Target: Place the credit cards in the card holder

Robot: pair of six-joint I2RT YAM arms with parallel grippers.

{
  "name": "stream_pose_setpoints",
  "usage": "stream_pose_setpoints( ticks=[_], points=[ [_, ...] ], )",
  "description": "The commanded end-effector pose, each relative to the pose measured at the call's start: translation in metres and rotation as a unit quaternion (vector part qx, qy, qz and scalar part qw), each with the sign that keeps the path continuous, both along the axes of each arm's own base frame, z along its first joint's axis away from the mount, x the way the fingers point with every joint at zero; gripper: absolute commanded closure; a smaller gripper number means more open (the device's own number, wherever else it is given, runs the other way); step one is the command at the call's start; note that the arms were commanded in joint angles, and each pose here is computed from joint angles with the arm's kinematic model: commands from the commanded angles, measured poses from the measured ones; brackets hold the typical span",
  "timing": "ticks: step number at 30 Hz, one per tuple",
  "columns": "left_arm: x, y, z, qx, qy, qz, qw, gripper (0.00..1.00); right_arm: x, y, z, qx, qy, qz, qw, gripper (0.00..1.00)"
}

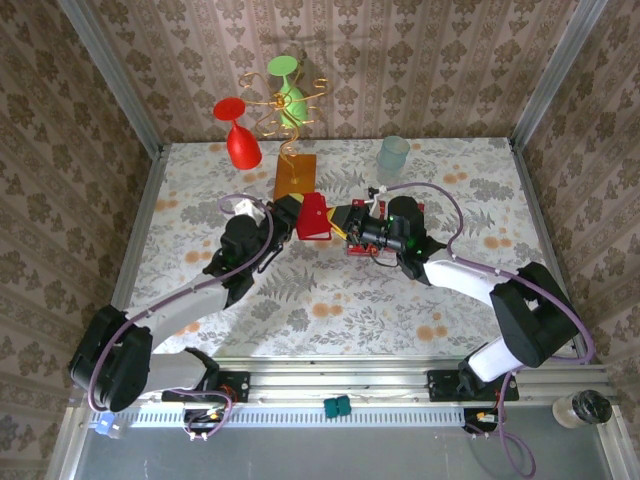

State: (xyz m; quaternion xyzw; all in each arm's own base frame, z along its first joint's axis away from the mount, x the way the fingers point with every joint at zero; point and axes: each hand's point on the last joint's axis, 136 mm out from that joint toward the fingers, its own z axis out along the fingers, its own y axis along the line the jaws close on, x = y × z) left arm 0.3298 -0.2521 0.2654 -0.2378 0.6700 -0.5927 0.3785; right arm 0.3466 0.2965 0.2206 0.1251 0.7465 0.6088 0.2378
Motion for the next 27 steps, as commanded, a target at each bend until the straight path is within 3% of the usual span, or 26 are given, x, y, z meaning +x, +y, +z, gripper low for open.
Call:
stream_pose_setpoints(
  ticks=[1,11,15,19,22,23,24,27],
  points=[
    [-0.001,-0.006,0.031,-0.032,-0.033,-0.011,0.999,1.0,-0.002,0.002,0.002,0.019,-0.006,0.013,1.0,0.7],
    [-0.001,-0.007,0.027,-0.033,-0.032,-0.012,0.999,1.0,-0.007,0.012,0.022,0.066,-0.022,0.052,0.996,0.69],
    [-0.001,-0.009,0.026,-0.033,-0.031,-0.015,0.999,1.0,-0.009,0.016,0.029,0.091,-0.025,0.066,0.993,0.81],
    [-0.001,-0.012,0.02,-0.028,-0.027,-0.022,0.999,1.0,-0.011,0.018,0.033,0.105,-0.028,0.076,0.991,1.0],
    [-0.001,-0.014,0.011,-0.016,-0.023,-0.027,0.999,1.0,-0.012,0.016,0.027,0.099,-0.023,0.073,0.992,1.0],
    [-0.001,-0.014,0.008,-0.009,-0.023,-0.028,0.999,0.95,-0.012,0.014,0.024,0.094,-0.02,0.07,0.993,1.0],
    [-0.001,-0.013,0.004,0.001,-0.021,-0.029,0.999,0.78,-0.012,0.012,0.02,0.089,-0.017,0.067,0.994,1.0],
    [-0.003,-0.008,-0.013,0.045,-0.017,-0.028,0.998,0.51,-0.014,0.005,0.005,0.072,-0.005,0.057,0.996,1.0]
  ],
)
